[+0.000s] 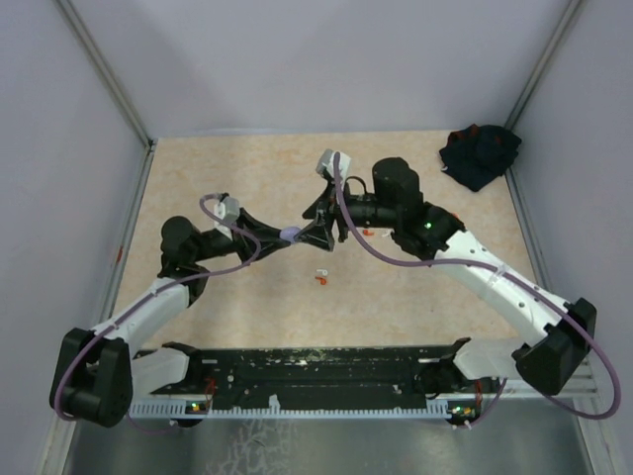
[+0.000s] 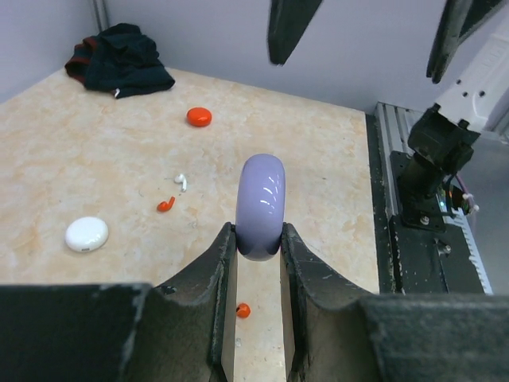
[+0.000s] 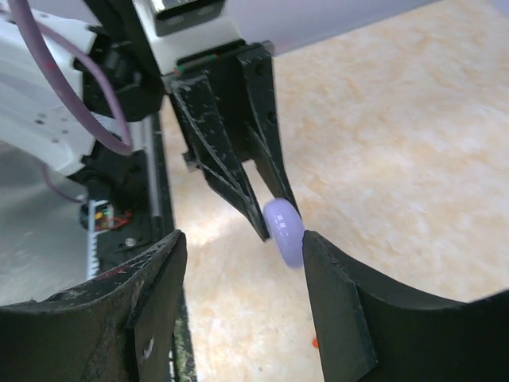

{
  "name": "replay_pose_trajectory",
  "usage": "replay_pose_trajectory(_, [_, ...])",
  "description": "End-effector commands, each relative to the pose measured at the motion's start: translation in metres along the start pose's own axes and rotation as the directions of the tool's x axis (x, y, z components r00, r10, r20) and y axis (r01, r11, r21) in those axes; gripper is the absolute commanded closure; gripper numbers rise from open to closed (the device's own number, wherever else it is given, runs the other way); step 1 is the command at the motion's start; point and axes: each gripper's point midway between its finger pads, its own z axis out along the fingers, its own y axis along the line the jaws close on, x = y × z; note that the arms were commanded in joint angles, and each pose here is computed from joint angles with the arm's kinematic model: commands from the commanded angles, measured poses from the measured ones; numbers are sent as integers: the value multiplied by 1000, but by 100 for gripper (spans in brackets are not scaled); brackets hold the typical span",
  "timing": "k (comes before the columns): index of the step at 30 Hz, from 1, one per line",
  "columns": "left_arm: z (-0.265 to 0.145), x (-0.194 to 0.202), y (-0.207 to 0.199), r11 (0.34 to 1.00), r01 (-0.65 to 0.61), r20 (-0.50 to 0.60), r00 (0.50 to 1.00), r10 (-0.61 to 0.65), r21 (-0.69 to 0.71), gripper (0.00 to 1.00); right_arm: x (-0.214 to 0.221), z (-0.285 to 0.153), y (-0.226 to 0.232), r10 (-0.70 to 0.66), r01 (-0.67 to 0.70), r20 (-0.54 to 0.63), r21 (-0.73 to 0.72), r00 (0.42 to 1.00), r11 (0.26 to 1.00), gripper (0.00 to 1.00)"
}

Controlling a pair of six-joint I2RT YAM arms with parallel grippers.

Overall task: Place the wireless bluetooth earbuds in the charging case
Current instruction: Close the charging case, then place the charging case at the center of the board.

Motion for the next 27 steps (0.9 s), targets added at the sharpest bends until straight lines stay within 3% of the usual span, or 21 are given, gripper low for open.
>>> replay_pose_trajectory(1, [3, -10, 24, 986, 112, 38, 993, -108, -127, 100, -12, -32, -33, -75, 57, 52, 285, 996, 957, 39])
replay_pose_trajectory(7, [-9, 10, 52, 854, 379, 114, 925, -363, -356, 100, 12, -67, -52, 11, -57, 96, 492, 995, 868, 38])
replay_pose_trajectory(12, [-33, 46, 67, 670, 493, 143, 850, -506, -555, 100, 42, -78, -57, 77, -134, 125, 552, 989, 823, 38])
replay_pose_trajectory(18, [-71, 96, 71, 445, 556, 248, 777, -579, -702, 100, 79, -88, -61, 149, -181, 103, 601, 983, 779, 37])
replay_pose_trajectory(27, [-125, 158, 74, 155, 575, 382, 696, -608, -803, 99, 114, -108, -56, 144, -187, 119, 636, 982, 749, 36])
